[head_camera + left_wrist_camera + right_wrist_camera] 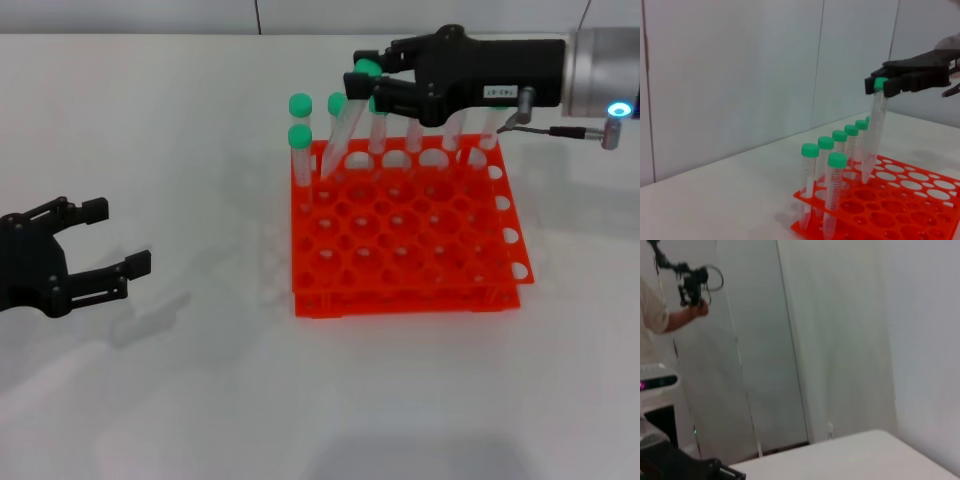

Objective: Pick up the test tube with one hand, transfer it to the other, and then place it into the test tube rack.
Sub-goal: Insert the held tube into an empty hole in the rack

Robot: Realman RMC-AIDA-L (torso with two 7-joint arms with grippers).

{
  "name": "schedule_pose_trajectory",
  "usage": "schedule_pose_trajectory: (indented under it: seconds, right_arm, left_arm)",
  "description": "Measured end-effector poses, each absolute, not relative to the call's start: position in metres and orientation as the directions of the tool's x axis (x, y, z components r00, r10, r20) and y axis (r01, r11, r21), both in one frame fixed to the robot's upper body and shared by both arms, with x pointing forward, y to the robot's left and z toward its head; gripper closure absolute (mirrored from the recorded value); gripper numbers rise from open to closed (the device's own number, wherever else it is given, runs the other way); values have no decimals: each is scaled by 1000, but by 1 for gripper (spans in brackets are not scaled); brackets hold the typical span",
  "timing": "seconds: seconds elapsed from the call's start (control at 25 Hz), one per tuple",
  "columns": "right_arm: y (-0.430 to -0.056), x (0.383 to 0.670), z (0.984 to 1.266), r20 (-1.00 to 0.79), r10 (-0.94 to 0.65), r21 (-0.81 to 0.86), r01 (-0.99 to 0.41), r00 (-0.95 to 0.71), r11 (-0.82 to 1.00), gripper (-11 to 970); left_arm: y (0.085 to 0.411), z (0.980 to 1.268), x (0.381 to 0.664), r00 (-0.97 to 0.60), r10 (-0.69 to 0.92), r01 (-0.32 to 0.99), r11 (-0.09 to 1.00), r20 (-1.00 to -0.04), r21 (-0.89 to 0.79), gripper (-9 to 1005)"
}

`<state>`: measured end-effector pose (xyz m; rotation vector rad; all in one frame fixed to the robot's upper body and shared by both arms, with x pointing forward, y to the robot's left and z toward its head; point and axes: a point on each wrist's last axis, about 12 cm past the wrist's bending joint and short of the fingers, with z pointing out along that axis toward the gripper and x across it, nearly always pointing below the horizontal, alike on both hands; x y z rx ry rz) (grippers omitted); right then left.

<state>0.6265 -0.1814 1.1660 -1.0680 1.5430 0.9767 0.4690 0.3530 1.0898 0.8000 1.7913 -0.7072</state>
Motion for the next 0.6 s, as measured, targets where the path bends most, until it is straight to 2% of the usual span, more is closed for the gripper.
schedule_pose_trajectory:
  seconds: [0.6]
  right_arm:
    - [-166,638,1168,-959,-257,30,-947,-117,319,697]
  left_arm:
    - [353,1090,469,-278,192,786,609,-941,-108,120]
